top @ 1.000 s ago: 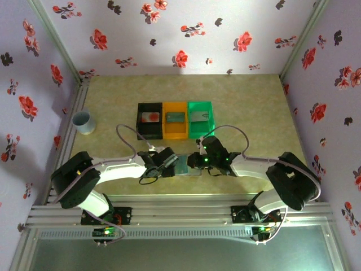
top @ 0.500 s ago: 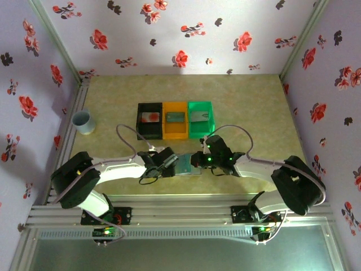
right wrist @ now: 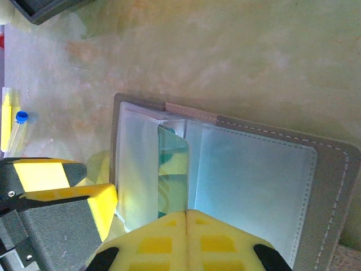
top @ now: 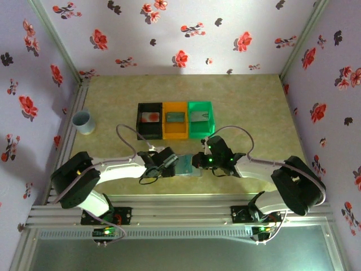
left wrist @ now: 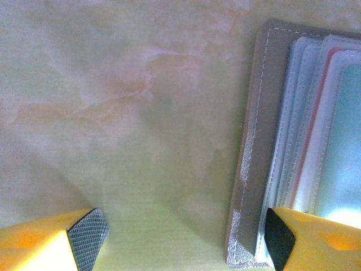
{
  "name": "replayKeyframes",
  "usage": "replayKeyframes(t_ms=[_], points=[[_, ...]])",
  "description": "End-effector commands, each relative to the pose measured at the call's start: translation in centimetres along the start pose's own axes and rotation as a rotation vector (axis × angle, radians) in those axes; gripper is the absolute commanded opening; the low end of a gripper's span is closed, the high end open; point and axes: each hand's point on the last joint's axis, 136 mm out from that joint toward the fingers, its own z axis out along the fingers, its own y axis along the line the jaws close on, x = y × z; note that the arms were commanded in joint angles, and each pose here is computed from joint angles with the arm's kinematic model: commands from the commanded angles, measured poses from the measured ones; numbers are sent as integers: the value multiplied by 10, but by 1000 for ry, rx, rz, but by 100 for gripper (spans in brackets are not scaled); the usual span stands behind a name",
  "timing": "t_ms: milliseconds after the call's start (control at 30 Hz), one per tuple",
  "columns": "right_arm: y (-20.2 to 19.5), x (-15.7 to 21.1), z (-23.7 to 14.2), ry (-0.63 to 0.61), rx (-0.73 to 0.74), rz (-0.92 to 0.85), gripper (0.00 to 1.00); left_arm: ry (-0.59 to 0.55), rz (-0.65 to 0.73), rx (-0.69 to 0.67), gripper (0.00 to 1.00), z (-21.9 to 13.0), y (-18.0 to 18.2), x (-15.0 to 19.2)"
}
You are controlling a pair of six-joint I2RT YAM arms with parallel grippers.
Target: Take the credit cards out of the card holder
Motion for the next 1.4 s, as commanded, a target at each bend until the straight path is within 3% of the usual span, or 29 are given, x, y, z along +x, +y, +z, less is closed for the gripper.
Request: replayKeyframes(t_ms=[0,467,700,1033,1367], points=[[-6,-1,-5,-16,17,-11,0,67,-33,69,78,15,-12,15],[-6,-4,-17,-43,0,-16,0,67,-47,106,78,10,-17,14],[0,-4,-26,-54,-26,-38,0,19,-65,190,78,-15,-29,1],[20,-12,-50,-123,-94,-79,0,-102,-91,362,80,-65,-42,-23],[52,-14,-75,-176,-255,-101,0,-167,-121,652,81,-86,-66,-25]])
